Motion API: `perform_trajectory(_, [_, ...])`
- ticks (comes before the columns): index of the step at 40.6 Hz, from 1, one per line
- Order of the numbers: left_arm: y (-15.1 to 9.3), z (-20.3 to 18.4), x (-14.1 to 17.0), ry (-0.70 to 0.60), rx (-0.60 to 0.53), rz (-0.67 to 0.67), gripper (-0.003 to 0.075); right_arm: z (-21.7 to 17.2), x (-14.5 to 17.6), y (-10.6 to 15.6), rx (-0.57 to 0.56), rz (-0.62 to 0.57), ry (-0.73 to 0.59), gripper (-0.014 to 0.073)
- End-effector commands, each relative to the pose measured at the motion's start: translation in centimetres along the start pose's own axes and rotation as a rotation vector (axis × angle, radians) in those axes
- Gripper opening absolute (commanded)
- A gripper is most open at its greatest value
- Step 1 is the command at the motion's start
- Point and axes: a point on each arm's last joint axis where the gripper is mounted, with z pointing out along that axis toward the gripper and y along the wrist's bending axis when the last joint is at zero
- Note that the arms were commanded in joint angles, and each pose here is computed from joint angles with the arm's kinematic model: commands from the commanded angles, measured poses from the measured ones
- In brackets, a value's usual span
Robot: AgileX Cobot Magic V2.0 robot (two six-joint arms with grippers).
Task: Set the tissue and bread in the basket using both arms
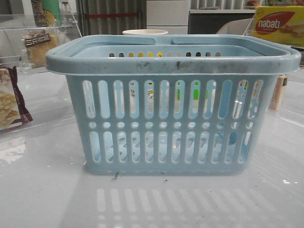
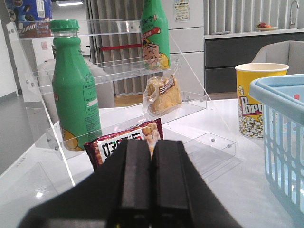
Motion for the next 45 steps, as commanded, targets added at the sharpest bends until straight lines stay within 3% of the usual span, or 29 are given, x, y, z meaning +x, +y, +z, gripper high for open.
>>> perform_trajectory(1, [0.2, -0.2, -0.9, -0.104, -0.018, -0.014, 0.009, -0.2, -1.0, 0.0, 0.001, -0.009, -0.114, 0.0055])
perform_trajectory(34, [0.2, -0.2, -0.9, -0.104, -0.018, -0.014, 0.009, -0.2, -1.1, 0.0, 0.001, -0.009, -0.128, 0.0055])
perform_trajectory(40, [0.2, -0.3, -1.5, -0.149, -0.025, -0.016, 0.009, -0.2, -1.3, 0.0, 0.001, -0.009, -0.149, 0.0055])
perform_trajectory(45, [0.4, -0.6, -3.6, -0.207, -0.029, -0.029, 0.009, -0.6, -3.4, 0.0, 0.001, -0.009, -0.208, 0.0055])
